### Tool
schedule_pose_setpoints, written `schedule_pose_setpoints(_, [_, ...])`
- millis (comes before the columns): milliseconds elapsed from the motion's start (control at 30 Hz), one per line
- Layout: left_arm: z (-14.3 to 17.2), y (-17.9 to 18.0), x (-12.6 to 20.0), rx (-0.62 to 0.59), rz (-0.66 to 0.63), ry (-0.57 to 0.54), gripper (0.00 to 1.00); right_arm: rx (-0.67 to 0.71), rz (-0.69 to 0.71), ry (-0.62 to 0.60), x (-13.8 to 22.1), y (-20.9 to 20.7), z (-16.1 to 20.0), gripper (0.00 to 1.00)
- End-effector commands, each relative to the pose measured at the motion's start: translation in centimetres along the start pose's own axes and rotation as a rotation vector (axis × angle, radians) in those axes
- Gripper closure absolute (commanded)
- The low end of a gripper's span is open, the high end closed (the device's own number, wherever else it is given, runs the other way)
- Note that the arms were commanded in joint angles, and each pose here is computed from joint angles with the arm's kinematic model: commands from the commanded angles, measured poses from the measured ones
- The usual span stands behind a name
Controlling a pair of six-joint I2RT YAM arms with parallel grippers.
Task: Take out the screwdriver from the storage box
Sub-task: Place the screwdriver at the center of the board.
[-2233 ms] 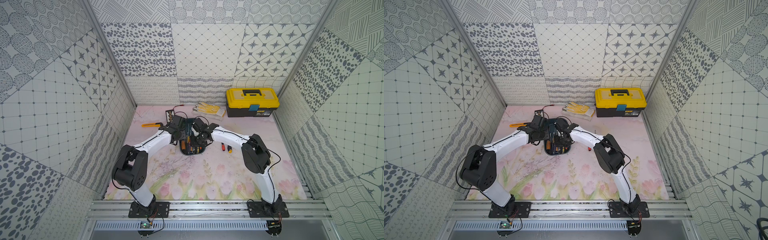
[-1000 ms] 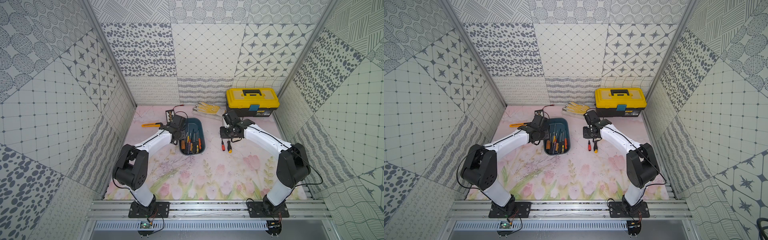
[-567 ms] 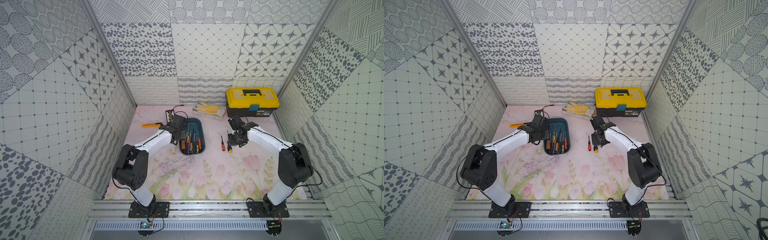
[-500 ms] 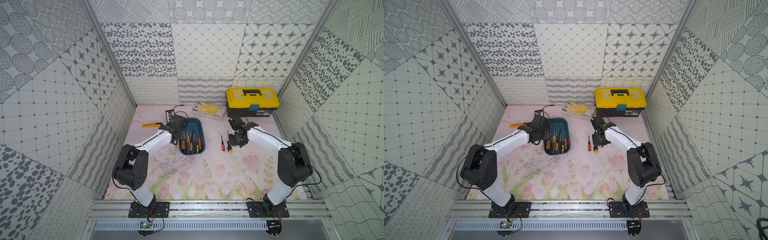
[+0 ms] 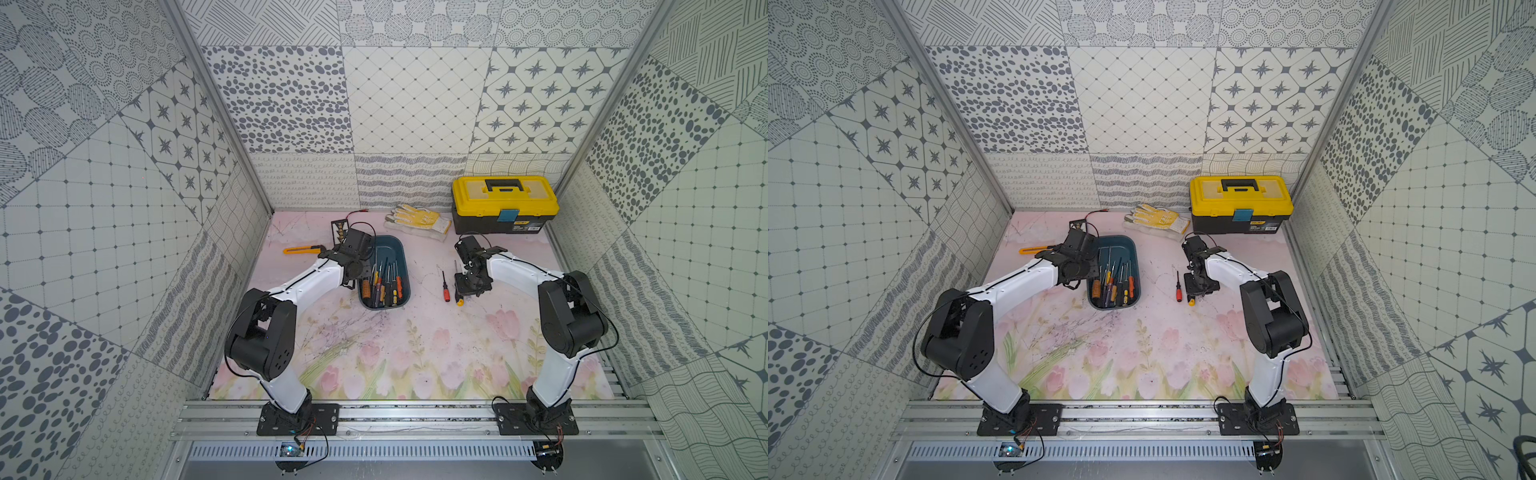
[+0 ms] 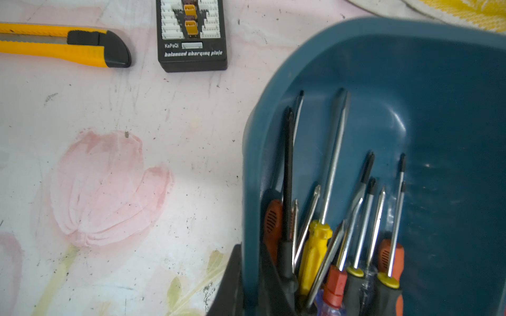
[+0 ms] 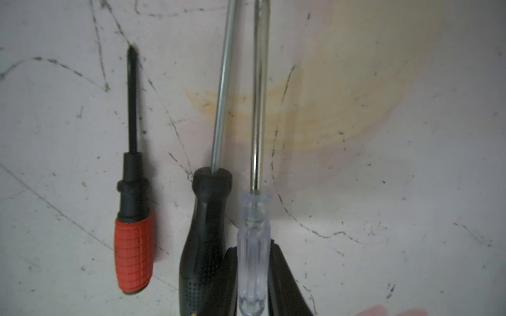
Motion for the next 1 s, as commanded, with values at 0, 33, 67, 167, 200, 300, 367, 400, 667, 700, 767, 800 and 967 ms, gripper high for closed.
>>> schedule_pose_setpoints(0, [-1.8,-0.8,0.3,0.002,0.017,-0.067,1.0,-0.009,-0.046,-0.013,-0.9,0.7,-0.7,1.0])
schedule_pose_setpoints(33, [-1.9,-0.8,0.3,0.004,0.017,-0.07,1.0,-0.01,-0.057,-0.008,-1.1,0.9,-0.7,1.0])
schedule_pose_setpoints(67, [-1.9,-0.8,0.3,0.004,0.017,-0.069,1.0,-0.014,-0.065,-0.003,-1.2,1.0,-0.6,1.0])
schedule_pose_setpoints(167, [-1.8,-0.7,0.3,0.006,0.015,-0.067,1.0,-0.022,-0.072,0.006,-1.4,1.2,-0.3,1.0])
schedule_pose_setpoints(200, [-1.8,-0.8,0.3,0.006,0.017,-0.067,1.0,-0.021,-0.073,0.007,-1.5,1.2,-0.3,1.0])
schedule_pose_setpoints(300, [-1.8,-0.8,0.3,0.006,0.017,-0.066,1.0,-0.026,-0.072,0.012,-1.5,1.2,-0.1,1.0])
schedule_pose_setpoints(367, [-1.9,-0.8,0.4,0.006,0.019,-0.068,1.0,-0.03,-0.068,0.013,-1.6,1.2,-0.1,1.0])
schedule_pose_setpoints(400, [-1.9,-0.8,0.4,0.006,0.019,-0.068,1.0,-0.031,-0.067,0.015,-1.6,1.2,0.0,1.0])
schedule_pose_setpoints(667, [-2.1,-0.9,0.7,0.005,0.023,-0.073,1.0,-0.053,-0.067,0.014,-1.4,1.1,0.2,0.85])
schedule_pose_setpoints(700, [-2.1,-0.9,0.8,0.003,0.024,-0.072,1.0,-0.055,-0.067,0.013,-1.3,1.1,0.2,0.85])
schedule_pose_setpoints(767, [-2.2,-1.0,0.9,0.002,0.024,-0.073,1.0,-0.062,-0.066,0.015,-1.4,1.0,0.3,0.82])
schedule_pose_setpoints(800, [-2.2,-1.0,0.9,0.002,0.026,-0.074,1.0,-0.063,-0.065,0.015,-1.3,1.0,0.4,0.81])
schedule_pose_setpoints(967, [-2.2,-1.0,1.0,0.005,0.028,-0.076,1.0,-0.069,-0.062,-0.004,-0.5,0.9,0.1,0.75])
Point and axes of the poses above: each gripper's point midway between its finger pads, its own x axis back along the fingers, its own y axis along the line the jaws close on, z = x × y, the point moved 1 cm from there along x, back along the fingers, and after that the axes turned 11 degrees about x, right-handed, at the moved point
